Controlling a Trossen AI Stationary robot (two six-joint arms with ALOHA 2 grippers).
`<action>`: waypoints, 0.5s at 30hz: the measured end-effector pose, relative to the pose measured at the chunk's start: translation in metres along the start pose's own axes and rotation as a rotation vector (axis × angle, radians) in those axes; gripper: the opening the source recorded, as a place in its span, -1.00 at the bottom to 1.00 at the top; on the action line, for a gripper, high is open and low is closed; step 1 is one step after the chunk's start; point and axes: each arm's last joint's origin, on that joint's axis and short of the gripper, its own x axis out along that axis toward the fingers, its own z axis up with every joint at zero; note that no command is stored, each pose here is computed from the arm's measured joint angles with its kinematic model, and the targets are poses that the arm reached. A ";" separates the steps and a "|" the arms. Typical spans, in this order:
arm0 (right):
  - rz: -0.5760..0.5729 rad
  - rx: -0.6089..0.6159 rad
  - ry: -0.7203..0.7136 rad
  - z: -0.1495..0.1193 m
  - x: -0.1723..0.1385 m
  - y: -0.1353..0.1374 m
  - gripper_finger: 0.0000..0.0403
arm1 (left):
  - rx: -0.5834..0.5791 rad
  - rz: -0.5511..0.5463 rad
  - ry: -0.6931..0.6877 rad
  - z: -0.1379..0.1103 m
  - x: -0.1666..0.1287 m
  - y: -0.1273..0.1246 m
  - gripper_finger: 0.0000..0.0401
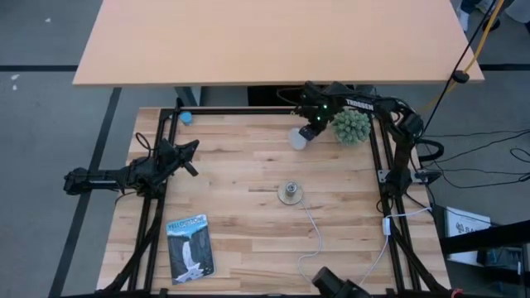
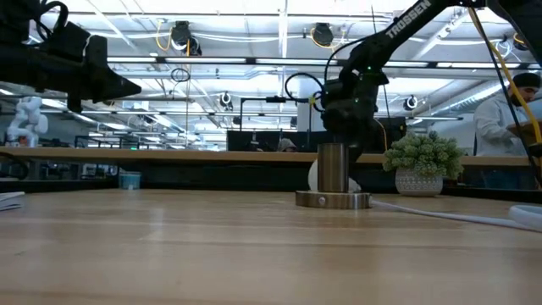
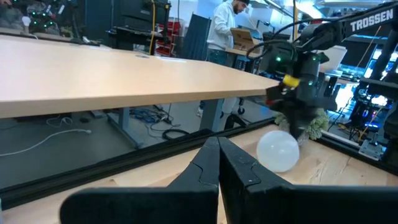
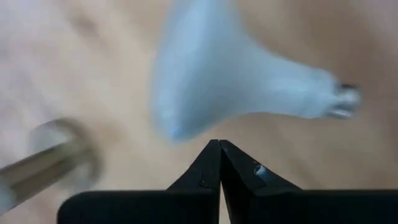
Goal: Screw lightbulb
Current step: Insert the lightbulb into the lamp
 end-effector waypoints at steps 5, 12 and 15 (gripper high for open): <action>0.010 -0.036 -0.037 -0.004 -0.015 0.010 -1.00 | 0.000 0.000 0.000 0.000 0.000 0.000 -1.00; -0.191 -0.045 -0.085 -0.016 -0.040 0.023 -1.00 | 0.000 0.000 0.000 0.000 0.000 0.000 -1.00; -0.248 -0.021 -0.053 -0.020 -0.039 0.028 -1.00 | 0.000 0.000 0.000 0.000 0.000 0.000 -1.00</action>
